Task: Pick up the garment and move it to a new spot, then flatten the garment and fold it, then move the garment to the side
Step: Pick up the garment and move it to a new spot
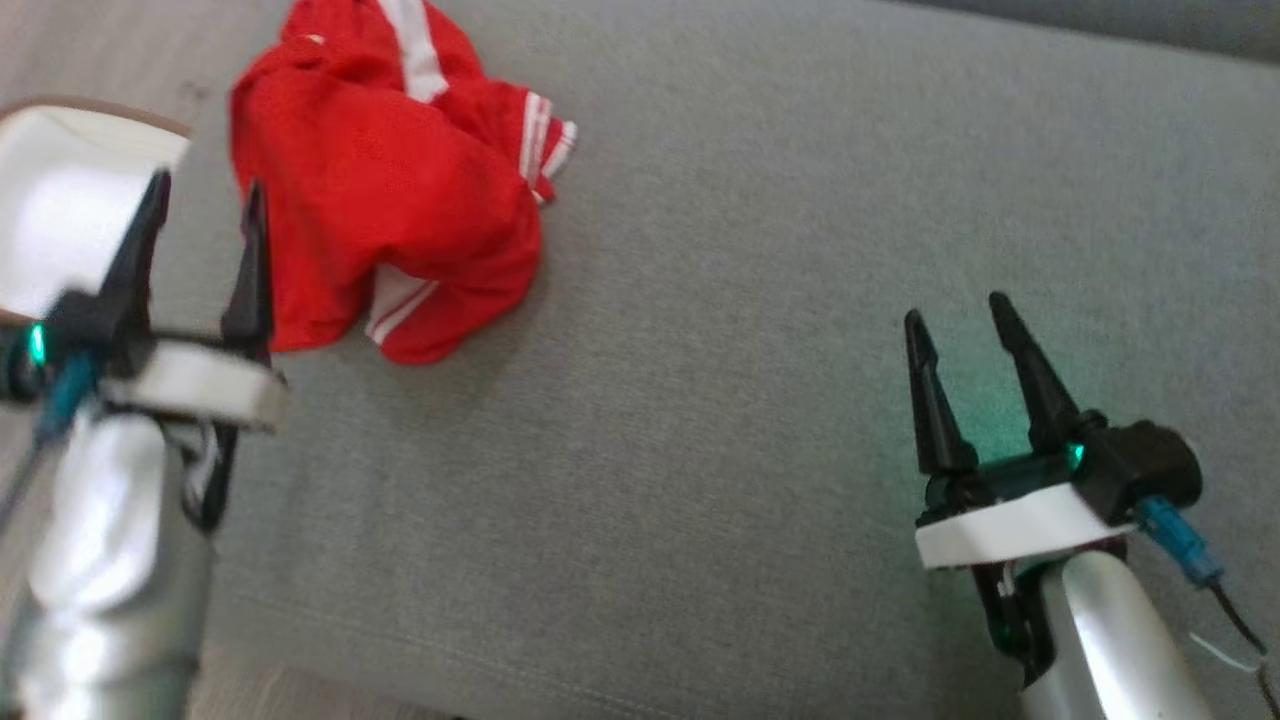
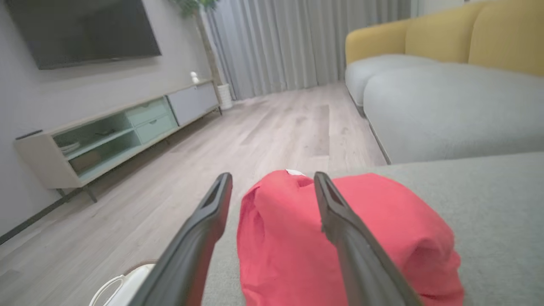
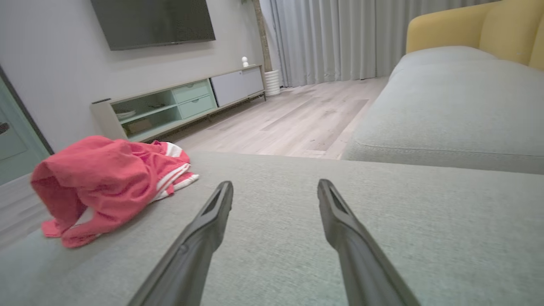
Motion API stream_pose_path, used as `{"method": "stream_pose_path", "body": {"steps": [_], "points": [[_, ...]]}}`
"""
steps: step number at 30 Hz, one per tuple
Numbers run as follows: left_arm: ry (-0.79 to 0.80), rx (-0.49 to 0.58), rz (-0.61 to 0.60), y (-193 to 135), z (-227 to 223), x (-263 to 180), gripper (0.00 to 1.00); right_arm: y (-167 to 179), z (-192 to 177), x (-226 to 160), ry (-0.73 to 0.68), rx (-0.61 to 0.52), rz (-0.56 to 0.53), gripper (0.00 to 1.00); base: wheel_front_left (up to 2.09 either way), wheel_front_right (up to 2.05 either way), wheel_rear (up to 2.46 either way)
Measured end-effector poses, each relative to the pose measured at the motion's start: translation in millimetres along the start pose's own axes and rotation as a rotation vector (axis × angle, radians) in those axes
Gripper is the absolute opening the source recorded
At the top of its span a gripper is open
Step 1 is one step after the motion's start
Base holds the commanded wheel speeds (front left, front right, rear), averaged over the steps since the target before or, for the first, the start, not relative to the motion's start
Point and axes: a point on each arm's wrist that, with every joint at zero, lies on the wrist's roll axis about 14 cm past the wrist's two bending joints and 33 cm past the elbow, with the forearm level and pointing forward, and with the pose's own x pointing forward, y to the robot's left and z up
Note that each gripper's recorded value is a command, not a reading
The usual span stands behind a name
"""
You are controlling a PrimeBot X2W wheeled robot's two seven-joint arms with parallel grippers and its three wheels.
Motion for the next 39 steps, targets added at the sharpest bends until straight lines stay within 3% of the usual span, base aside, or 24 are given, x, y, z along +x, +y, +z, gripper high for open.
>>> {"method": "stream_pose_path", "body": {"steps": [8,13,18,19,20,23,29,34,39], "points": [[0.276,0.012,-0.106,-21.8,-35.4,64.1,1.00,-36.4,-12.2,0.5,0.015,0.007,-0.087,1.00,0.00,0.00,0.00],[0.503,0.005,-0.136,-31.5,-77.9,73.6,1.00,-54.6,-15.9,-3.1,0.018,0.006,-0.132,1.00,0.00,0.00,0.00],[0.610,-0.020,-0.164,-46.1,-102.8,75.2,1.00,-65.3,-20.4,-7.1,0.028,0.007,-0.160,1.00,0.00,0.00,0.00],[0.619,-0.022,-0.173,-49.8,-105.2,75.5,0.24,-66.4,-21.4,-8.0,0.031,0.007,-0.164,1.00,0.00,0.00,0.00],[0.624,-0.031,-0.179,-52.9,-106.7,76.0,0.00,-67.5,-21.8,-8.7,0.032,0.007,-0.167,1.00,0.00,0.00,0.00],[0.595,-0.072,-0.168,-52.9,-104.0,79.8,0.00,-69.2,-21.2,-10.2,0.032,0.004,-0.173,1.00,0.00,0.00,0.00],[0.456,-0.046,-0.164,-43.4,-79.0,85.9,0.00,-65.3,-10.0,-11.7,0.010,-0.003,-0.167,1.00,0.00,0.00,0.00],[0.176,-0.035,-0.141,-26.0,-5.2,102.6,0.00,-57.3,15.2,-18.1,-0.044,0.014,-0.164,1.00,0.00,0.00,0.00],[-0.010,-0.012,-0.171,-32.7,57.4,100.5,0.00,-51.0,36.4,-35.6,-0.082,0.010,-0.177,1.00,0.00,0.00,0.00]]}}
